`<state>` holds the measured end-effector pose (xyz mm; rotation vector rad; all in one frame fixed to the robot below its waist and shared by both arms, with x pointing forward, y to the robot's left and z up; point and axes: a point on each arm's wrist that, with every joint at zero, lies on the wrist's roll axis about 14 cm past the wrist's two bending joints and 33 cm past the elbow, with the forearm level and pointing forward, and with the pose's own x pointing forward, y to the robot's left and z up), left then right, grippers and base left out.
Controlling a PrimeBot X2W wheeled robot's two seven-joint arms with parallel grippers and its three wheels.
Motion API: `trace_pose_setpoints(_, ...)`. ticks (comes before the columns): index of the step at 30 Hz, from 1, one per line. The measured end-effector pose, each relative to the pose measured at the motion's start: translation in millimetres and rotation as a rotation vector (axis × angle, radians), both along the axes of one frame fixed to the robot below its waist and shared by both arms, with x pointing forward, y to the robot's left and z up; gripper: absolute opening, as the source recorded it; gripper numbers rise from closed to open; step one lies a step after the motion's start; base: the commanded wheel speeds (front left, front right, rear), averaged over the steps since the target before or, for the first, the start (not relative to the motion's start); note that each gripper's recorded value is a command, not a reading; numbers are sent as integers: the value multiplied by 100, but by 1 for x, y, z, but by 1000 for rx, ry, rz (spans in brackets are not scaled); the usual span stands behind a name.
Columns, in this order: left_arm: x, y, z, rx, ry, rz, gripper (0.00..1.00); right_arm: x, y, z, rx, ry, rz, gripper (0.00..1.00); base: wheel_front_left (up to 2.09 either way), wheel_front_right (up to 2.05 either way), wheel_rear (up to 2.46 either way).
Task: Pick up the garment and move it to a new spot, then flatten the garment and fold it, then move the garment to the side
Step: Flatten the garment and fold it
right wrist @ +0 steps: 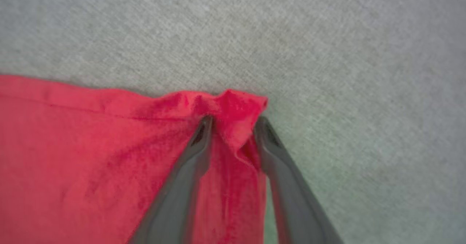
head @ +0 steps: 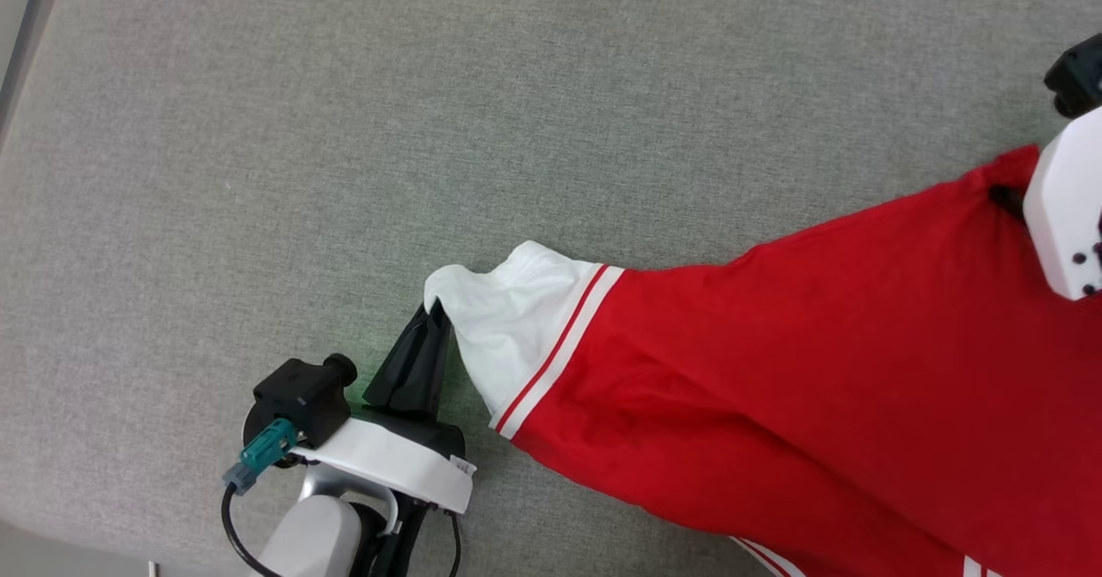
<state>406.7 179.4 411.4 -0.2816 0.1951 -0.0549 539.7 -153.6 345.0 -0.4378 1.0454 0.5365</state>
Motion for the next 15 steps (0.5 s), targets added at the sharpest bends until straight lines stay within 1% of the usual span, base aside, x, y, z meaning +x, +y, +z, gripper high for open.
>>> trace_pose_setpoints(2,1,-1,1,0,-4,-5,0,-4,5,2,43,-15,1,0,0,0,0)
trace_pose_setpoints(5,3,-2,5,5,-18,-15,0,-4,9,12,97,-74,-1,0,0,0,0)
trace_pose_setpoints(11,3,-3,28,31,-86,-41,0,-3,13,59,246,-261,-12,0,0,0,0)
trace_pose_setpoints(15,2,-3,51,51,-151,-56,0,-3,7,106,349,-431,-36,0,0,0,0)
